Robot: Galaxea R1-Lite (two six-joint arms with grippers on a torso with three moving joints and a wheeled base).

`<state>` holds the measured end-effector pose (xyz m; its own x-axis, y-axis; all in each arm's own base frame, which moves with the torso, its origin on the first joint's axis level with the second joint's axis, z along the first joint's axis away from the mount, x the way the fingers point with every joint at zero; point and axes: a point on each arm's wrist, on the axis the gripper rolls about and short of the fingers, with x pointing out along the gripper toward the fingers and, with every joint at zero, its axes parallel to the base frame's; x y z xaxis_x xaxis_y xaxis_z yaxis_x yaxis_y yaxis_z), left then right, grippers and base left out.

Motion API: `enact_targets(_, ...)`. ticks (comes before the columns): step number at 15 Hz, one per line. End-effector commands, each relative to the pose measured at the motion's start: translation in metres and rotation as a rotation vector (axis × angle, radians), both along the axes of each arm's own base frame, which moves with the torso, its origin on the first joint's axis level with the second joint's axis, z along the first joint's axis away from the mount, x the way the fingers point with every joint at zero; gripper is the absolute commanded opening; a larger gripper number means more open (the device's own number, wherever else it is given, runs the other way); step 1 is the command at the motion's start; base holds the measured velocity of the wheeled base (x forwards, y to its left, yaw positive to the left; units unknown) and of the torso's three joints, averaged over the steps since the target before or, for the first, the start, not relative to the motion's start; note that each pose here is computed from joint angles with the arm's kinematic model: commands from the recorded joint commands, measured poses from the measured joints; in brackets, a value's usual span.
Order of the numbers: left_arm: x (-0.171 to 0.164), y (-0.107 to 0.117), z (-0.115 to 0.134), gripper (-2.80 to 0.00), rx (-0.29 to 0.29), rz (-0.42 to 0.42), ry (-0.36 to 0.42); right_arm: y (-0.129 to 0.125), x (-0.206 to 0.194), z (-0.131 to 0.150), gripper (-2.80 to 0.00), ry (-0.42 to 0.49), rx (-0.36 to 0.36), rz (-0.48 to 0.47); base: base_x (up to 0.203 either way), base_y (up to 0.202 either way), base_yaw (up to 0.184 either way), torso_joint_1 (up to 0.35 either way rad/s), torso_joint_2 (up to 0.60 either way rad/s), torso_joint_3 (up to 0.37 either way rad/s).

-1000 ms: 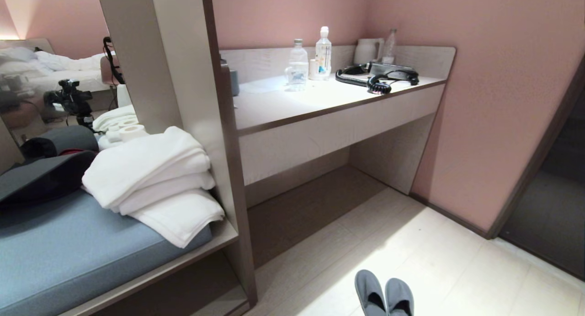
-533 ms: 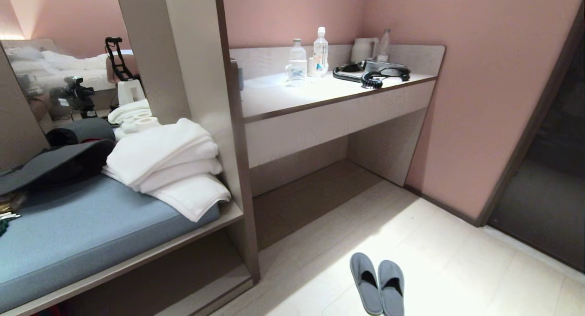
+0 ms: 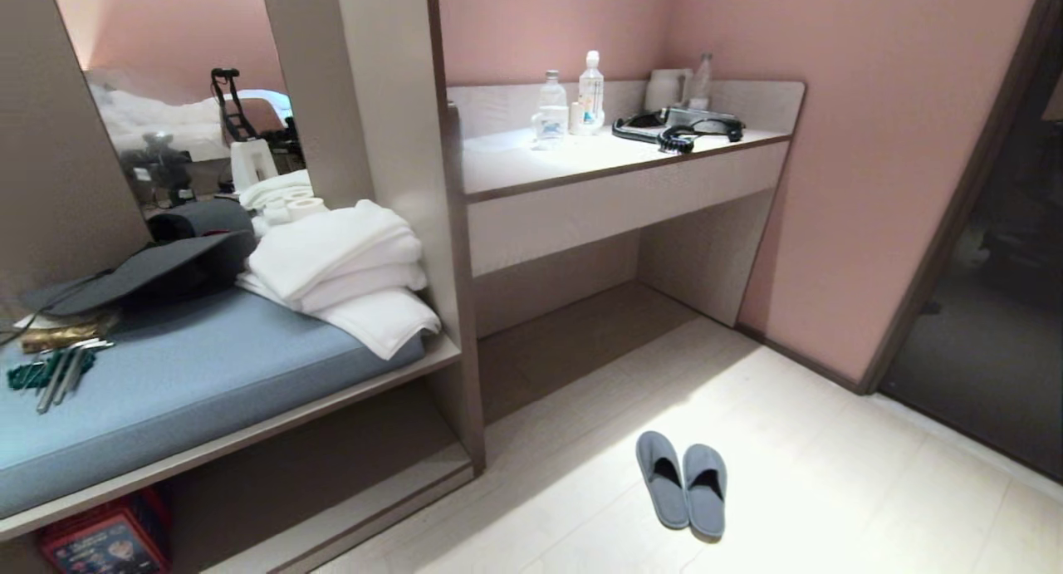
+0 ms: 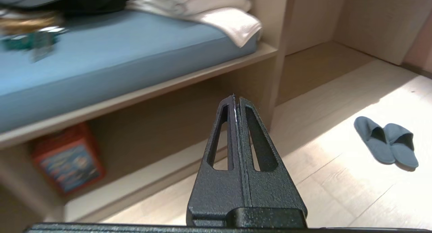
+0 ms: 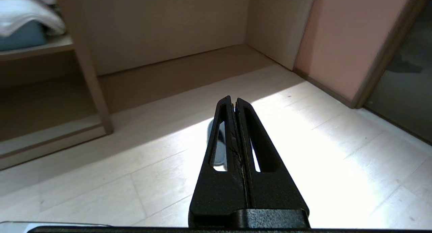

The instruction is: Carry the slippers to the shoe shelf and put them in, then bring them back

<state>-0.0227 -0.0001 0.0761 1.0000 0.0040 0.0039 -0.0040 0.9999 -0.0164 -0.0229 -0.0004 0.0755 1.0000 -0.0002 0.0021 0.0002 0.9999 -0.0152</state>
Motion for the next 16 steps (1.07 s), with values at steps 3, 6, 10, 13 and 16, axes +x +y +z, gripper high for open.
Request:
enact_targets(3, 0.0, 0.0, 0.0001, -2.8, 0.0, 0.001, -0.001, 0.0, 0.0001, -0.0001, -2.8, 0.002, 0.0, 0.0, -0.173, 0.005, 0.154, 0.001, 0.0, 0.0)
enact_targets(6, 0.0, 0.0, 0.0001, -2.8, 0.0, 0.001, -0.001, 0.0, 0.0001, -0.0001, -2.8, 0.002, 0.001, 0.002, -0.193, -0.001, 0.18, 0.003, 0.0, -0.002)
enact_targets(10, 0.0, 0.0, 0.0001, -2.8, 0.0, 0.001, -0.001, 0.0, 0.0001, -0.0001, -2.8, 0.002, 0.003, 0.001, -0.188, -0.003, 0.111, 0.003, 0.0, 0.002)
enact_targets(13, 0.0, 0.0, 0.0001, -2.8, 0.0, 0.001, -0.001, -0.0001, 0.0001, -0.0001, -2.8, 0.002, 0.011, 0.0, -0.2, -0.001, 0.008, 0.004, 0.0, 0.005)
enact_targets(16, 0.0, 0.0, 0.0001, -2.8, 0.0, 0.002, -0.001, -0.0001, 0.0001, -0.0001, -2.8, 0.002, 0.012, -0.001, -0.194, 0.0, 0.002, 0.004, 0.0, 0.004)
